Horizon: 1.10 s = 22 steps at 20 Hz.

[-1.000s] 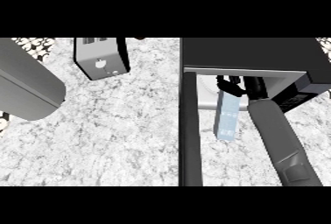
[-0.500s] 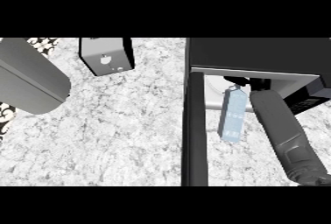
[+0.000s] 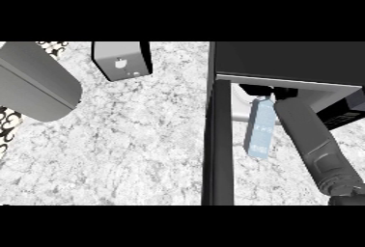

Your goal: Pick up the milk, place it into the microwave and close the microwave

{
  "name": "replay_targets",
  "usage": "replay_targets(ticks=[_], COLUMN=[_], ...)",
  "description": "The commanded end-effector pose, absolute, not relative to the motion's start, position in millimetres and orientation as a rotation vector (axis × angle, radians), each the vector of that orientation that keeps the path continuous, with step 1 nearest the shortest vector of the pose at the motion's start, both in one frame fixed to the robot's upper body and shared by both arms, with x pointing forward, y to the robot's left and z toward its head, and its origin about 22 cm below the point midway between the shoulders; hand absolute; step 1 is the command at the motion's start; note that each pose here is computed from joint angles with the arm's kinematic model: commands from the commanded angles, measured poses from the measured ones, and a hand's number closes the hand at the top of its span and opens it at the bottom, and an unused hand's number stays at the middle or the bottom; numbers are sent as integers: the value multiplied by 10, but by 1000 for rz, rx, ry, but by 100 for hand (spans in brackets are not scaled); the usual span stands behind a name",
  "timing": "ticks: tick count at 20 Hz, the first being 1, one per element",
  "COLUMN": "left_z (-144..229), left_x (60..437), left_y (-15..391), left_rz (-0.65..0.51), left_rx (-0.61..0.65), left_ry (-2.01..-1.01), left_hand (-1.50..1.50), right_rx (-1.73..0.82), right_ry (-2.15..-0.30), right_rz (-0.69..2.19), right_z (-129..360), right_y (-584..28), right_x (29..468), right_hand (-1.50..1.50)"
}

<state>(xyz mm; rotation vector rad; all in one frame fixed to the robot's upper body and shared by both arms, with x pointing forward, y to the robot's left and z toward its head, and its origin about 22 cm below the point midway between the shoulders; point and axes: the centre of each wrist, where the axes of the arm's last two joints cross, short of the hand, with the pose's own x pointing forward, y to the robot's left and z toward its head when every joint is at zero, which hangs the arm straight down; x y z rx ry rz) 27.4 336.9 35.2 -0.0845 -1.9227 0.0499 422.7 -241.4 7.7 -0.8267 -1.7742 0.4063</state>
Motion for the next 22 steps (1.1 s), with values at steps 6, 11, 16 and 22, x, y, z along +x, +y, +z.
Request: replay_targets(ticks=[6, 11, 16, 22], left_z=[280, 352, 299, 433], left_x=[374, 313, 432, 374], left_y=[3239, 3073, 2848, 2567], left_rz=[11, -8, -13, -52], left_rx=[-137, -211, -236, -245], left_ry=[-1919, -1903, -1897, -1916], left_hand=[-150, -150, -150, -150], right_rx=[-632, -536, -392, -283], right_ry=[-1822, -1849, -1868, -1884], right_rz=[386, 344, 312, 259], right_z=[40, -9, -203, -517], right_y=[-2435, -2448, -2582, -2576], right_x=[4215, 4187, 4047, 3816], right_hand=[-150, -150, -150, -150])
